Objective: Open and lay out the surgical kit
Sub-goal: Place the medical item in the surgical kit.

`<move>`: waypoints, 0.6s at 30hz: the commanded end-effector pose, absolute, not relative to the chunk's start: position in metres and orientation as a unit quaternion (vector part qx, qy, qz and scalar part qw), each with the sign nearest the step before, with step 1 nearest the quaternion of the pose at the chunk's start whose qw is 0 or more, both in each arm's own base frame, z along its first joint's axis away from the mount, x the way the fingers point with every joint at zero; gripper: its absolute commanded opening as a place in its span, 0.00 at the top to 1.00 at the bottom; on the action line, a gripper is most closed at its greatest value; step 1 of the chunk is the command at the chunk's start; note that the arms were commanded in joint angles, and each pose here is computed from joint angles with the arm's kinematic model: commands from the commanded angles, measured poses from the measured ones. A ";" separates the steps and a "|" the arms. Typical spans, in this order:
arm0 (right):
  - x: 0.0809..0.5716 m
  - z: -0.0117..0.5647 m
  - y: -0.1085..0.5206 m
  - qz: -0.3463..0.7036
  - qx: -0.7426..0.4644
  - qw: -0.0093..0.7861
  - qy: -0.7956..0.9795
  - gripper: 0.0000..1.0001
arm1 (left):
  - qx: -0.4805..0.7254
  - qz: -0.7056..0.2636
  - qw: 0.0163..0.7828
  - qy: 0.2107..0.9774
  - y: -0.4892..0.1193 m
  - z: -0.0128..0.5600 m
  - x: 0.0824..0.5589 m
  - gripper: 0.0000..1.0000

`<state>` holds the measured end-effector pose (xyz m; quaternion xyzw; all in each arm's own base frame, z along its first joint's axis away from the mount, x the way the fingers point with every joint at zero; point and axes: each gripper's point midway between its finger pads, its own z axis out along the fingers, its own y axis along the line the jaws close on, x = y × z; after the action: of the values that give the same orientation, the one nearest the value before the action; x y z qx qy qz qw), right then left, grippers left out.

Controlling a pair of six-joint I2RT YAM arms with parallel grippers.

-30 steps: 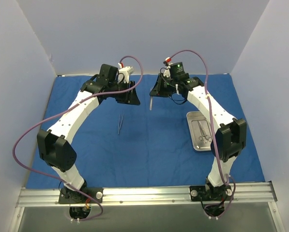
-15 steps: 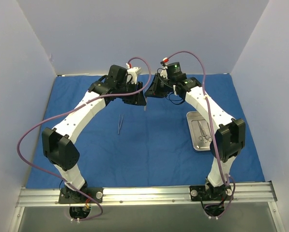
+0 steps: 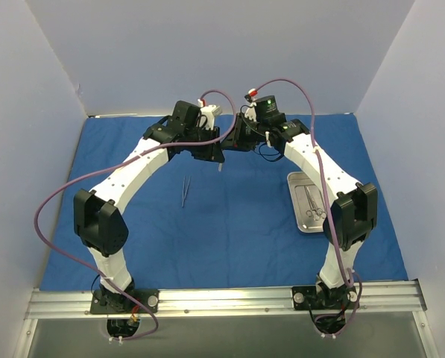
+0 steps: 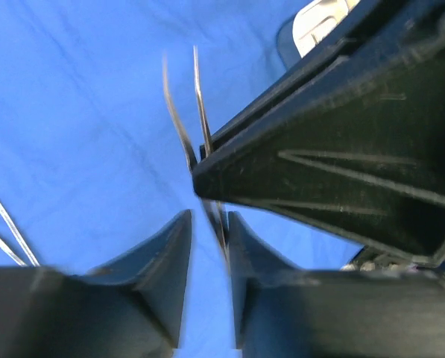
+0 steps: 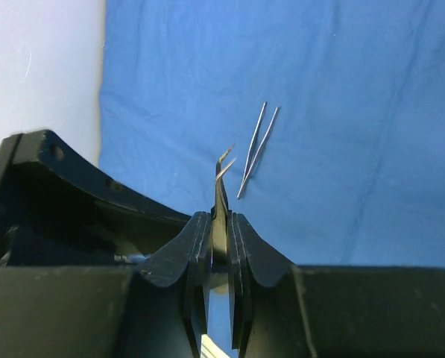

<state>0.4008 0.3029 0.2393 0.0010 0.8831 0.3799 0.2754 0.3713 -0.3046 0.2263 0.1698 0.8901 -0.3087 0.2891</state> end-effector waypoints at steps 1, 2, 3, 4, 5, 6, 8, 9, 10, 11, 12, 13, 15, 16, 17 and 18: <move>0.400 0.268 0.312 0.407 -0.017 0.295 0.865 1.00 | 0.182 -0.332 0.322 0.868 -0.317 0.251 0.385 0.74; 0.400 0.268 0.313 0.408 -0.020 0.295 0.864 1.00 | 0.184 -0.337 0.319 0.866 -0.319 0.251 0.385 0.81; 0.401 0.269 0.314 0.409 -0.021 0.295 0.863 1.00 | 0.185 -0.338 0.318 0.866 -0.320 0.250 0.384 0.89; 0.401 0.266 0.313 0.407 -0.022 0.291 0.865 1.00 | 0.185 -0.336 0.315 0.868 -0.319 0.249 0.384 0.98; 0.405 0.264 0.307 0.400 -0.017 0.293 0.868 0.99 | 0.181 -0.325 0.318 0.872 -0.316 0.247 0.386 0.98; 0.408 0.260 0.300 0.391 -0.009 0.294 0.872 0.78 | 0.179 -0.311 0.321 0.876 -0.311 0.245 0.388 0.98; 0.422 0.256 0.265 0.355 0.022 0.311 0.882 0.61 | 0.174 -0.261 0.315 0.896 -0.291 0.232 0.388 0.98; 0.427 0.254 0.248 0.331 0.022 0.324 0.886 0.51 | 0.160 -0.207 0.319 0.911 -0.274 0.221 0.394 0.98; 0.426 0.255 0.228 0.307 0.030 0.329 0.892 0.48 | 0.160 -0.166 0.294 0.927 -0.257 0.205 0.387 0.98; 0.430 0.252 0.208 0.279 0.038 0.339 0.898 0.46 | 0.156 -0.138 0.287 0.935 -0.246 0.196 0.387 0.98; 0.436 0.250 0.180 0.251 0.039 0.350 0.902 0.44 | 0.147 -0.094 0.276 0.945 -0.229 0.178 0.385 0.98; 0.429 0.247 0.164 0.230 0.041 0.344 0.910 0.44 | 0.142 -0.075 0.261 0.952 -0.221 0.167 0.380 0.98; 0.427 0.237 0.129 0.187 0.051 0.341 0.920 0.43 | 0.131 -0.054 0.234 0.962 -0.207 0.147 0.373 0.98; 0.419 0.237 0.117 0.171 0.039 0.341 0.924 0.43 | 0.118 -0.046 0.222 0.967 -0.203 0.139 0.370 0.98; 0.415 0.233 0.106 0.158 0.041 0.337 0.927 0.43 | 0.110 -0.043 0.216 0.969 -0.200 0.134 0.369 0.98; 0.412 0.229 0.090 0.144 0.052 0.337 0.929 0.42 | 0.102 -0.040 0.209 0.972 -0.194 0.129 0.370 0.98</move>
<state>0.4426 0.1271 0.2141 0.0780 0.9197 0.2063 0.3247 0.3744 -0.2270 0.1522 0.1290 0.9560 -0.1029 0.2425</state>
